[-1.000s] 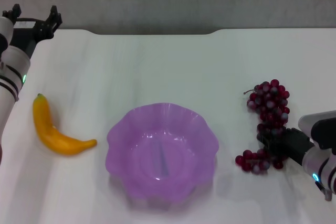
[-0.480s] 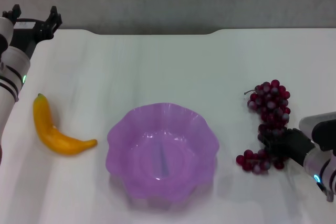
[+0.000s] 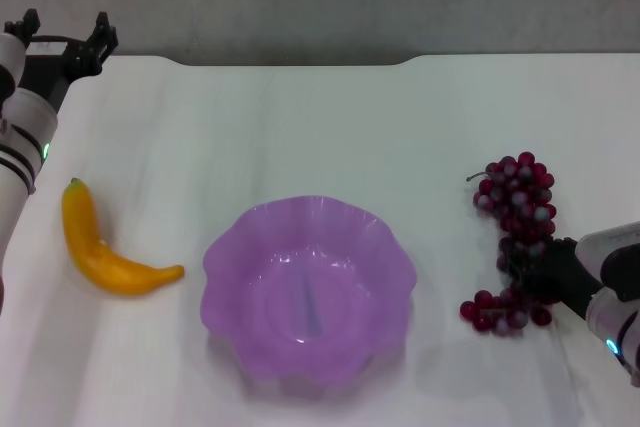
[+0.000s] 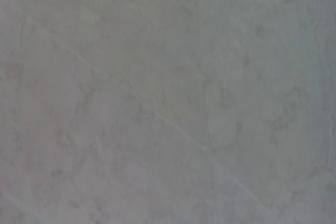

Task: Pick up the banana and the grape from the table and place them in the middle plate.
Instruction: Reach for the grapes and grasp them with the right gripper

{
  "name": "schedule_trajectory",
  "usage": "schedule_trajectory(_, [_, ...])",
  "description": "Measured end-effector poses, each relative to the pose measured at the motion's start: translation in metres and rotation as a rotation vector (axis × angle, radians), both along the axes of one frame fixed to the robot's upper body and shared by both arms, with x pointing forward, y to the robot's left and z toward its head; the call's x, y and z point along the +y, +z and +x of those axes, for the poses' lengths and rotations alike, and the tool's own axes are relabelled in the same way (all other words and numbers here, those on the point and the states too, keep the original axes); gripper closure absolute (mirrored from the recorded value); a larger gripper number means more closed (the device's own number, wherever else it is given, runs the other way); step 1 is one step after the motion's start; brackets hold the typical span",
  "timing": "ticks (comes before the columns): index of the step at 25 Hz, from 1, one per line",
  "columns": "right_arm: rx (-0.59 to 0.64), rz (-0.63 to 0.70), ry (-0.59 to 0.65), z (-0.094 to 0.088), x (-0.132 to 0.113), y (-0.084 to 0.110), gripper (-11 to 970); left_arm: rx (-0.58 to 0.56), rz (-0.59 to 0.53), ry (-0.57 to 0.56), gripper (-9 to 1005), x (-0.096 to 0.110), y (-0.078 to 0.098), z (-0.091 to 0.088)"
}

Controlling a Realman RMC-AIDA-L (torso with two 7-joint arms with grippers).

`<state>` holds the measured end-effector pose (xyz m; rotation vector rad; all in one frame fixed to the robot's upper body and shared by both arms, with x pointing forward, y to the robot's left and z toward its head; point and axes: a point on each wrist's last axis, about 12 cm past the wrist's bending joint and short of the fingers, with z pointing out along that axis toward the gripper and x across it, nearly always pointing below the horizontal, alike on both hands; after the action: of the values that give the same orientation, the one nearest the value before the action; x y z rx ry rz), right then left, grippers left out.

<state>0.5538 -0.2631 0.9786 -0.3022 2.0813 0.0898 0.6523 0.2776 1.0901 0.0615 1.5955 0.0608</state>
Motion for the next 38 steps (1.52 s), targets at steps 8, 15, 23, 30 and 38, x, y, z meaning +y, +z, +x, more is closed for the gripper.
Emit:
schedule_trajectory(8, [0.028, -0.002, -0.006, 0.0001, 0.0002, -0.0018, 477, -0.002, -0.001, -0.001, 94, -0.0003, 0.0005, 0.0003])
schedule_trajectory(15, [0.069, -0.005, -0.022, -0.0003, -0.0007, -0.0047, 485, -0.001, 0.0, -0.001, 93, -0.0002, 0.0003, 0.0002])
schedule_trajectory(23, [0.083, -0.022, -0.013, 0.001, -0.0012, -0.005, 490, -0.003, -0.002, -0.002, 93, -0.0011, 0.0008, 0.0005])
schedule_trajectory(30, [0.069, -0.019, -0.011, 0.0003, -0.0013, -0.0044, 491, 0.001, -0.002, 0.001, 93, 0.0001, -0.0009, -0.0009])
schedule_trajectory(38, [0.012, -0.025, -0.001, 0.0005, -0.003, -0.0011, 491, 0.005, -0.002, 0.004, 93, 0.0015, -0.0024, -0.0023])
